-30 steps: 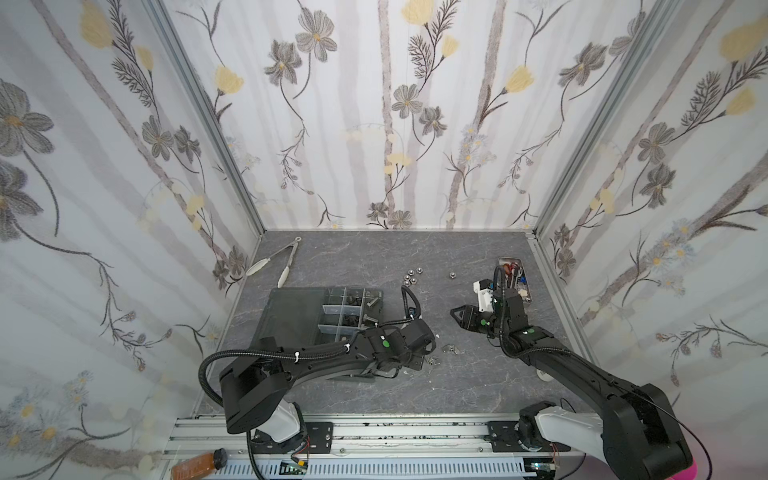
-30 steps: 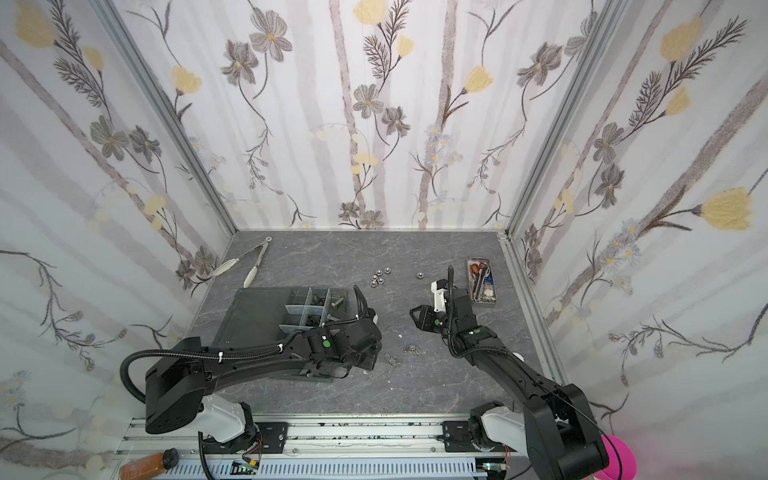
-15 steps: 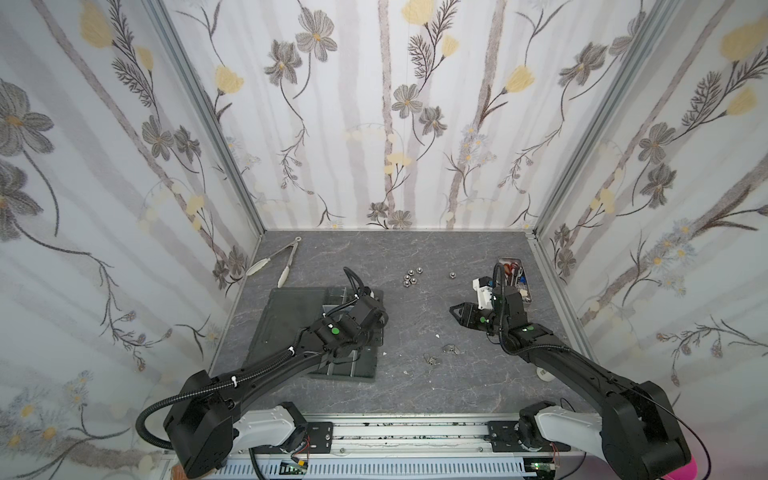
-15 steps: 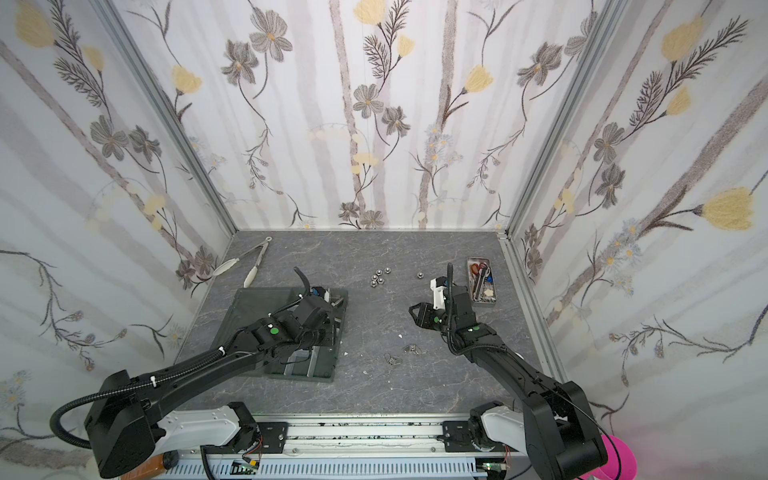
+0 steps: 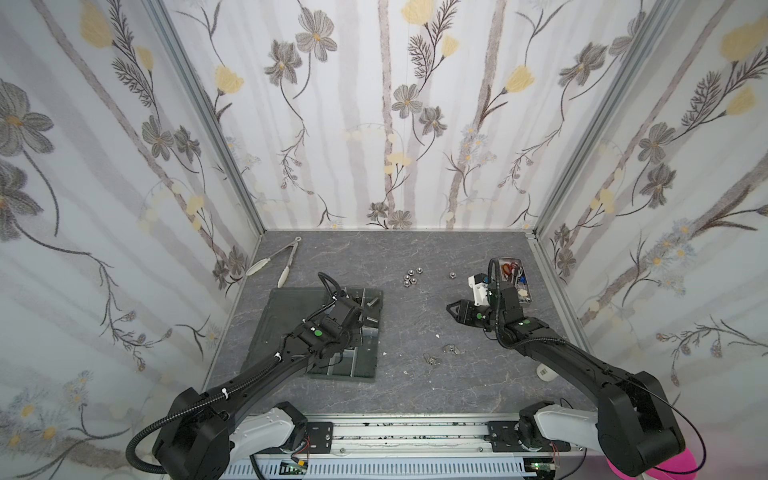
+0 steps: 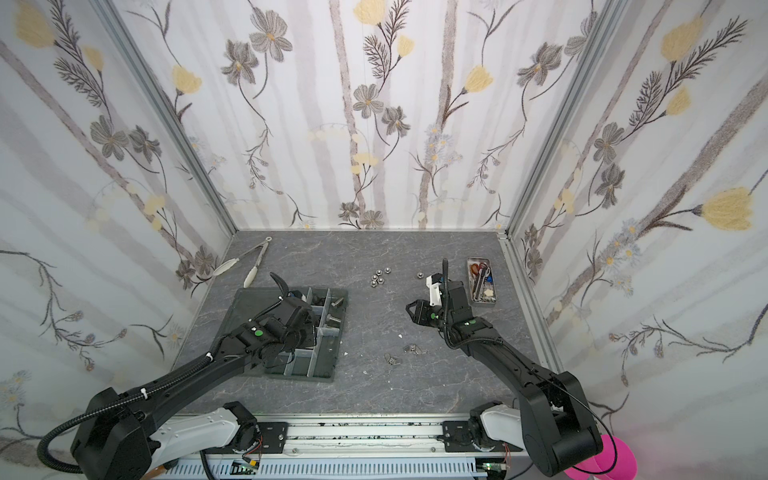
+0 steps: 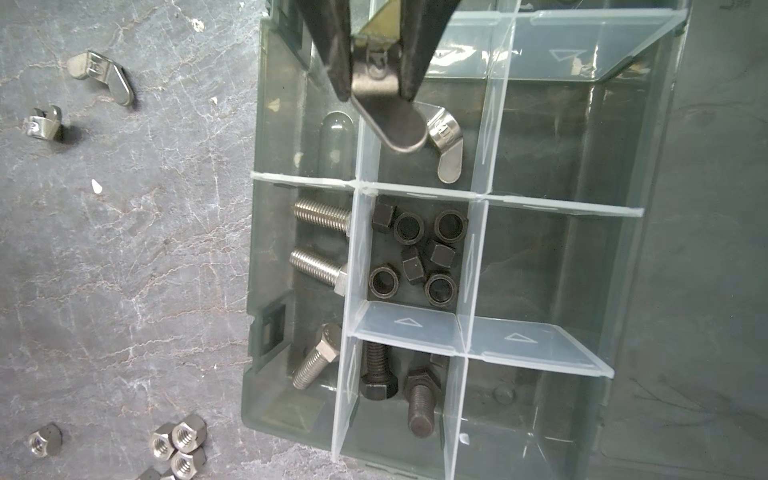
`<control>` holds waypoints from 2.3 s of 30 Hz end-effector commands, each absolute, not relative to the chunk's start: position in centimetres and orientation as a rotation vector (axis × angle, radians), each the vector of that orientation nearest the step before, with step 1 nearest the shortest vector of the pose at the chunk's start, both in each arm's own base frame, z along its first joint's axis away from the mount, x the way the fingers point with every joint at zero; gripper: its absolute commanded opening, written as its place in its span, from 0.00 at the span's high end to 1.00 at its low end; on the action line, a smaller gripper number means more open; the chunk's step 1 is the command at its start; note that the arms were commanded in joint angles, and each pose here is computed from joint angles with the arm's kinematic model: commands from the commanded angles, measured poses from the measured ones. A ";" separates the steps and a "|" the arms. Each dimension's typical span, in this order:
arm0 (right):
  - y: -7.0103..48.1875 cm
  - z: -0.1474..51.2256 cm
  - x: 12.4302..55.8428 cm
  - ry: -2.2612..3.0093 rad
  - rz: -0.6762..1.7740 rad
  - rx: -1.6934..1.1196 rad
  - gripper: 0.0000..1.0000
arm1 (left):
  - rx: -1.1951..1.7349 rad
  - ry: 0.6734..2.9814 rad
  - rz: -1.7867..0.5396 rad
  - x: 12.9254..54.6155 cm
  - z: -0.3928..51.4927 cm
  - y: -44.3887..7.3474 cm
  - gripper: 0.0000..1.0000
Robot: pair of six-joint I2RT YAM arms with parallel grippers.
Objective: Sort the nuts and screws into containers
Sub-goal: 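Carry the wing nut with the left gripper over the organizer's wing-nut compartment, then open the left gripper to drop the wing nut while the right gripper lowers, then close the right gripper on a silver wing nut and lift it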
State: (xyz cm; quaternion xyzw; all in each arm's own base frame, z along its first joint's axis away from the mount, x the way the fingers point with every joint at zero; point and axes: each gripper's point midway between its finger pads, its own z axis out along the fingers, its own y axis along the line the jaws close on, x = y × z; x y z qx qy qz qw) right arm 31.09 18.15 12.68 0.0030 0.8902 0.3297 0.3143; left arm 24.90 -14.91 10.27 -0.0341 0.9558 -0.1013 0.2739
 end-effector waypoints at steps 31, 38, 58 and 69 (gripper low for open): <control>21.1 12.6 28.0 2.420 0.726 -0.243 0.44 | -0.063 2.412 -0.299 26.7 16.3 -14.9 0.21; 22.7 11.0 25.6 2.495 0.695 -0.383 0.43 | -0.024 2.352 -0.350 27.4 18.2 -15.7 0.16; 24.8 5.2 20.7 2.640 0.643 -0.602 0.43 | 0.011 2.277 -0.404 27.2 18.8 -15.9 0.00; 25.1 3.0 19.9 2.693 0.605 -0.633 0.44 | 0.004 2.290 -0.385 27.2 18.1 -15.7 0.00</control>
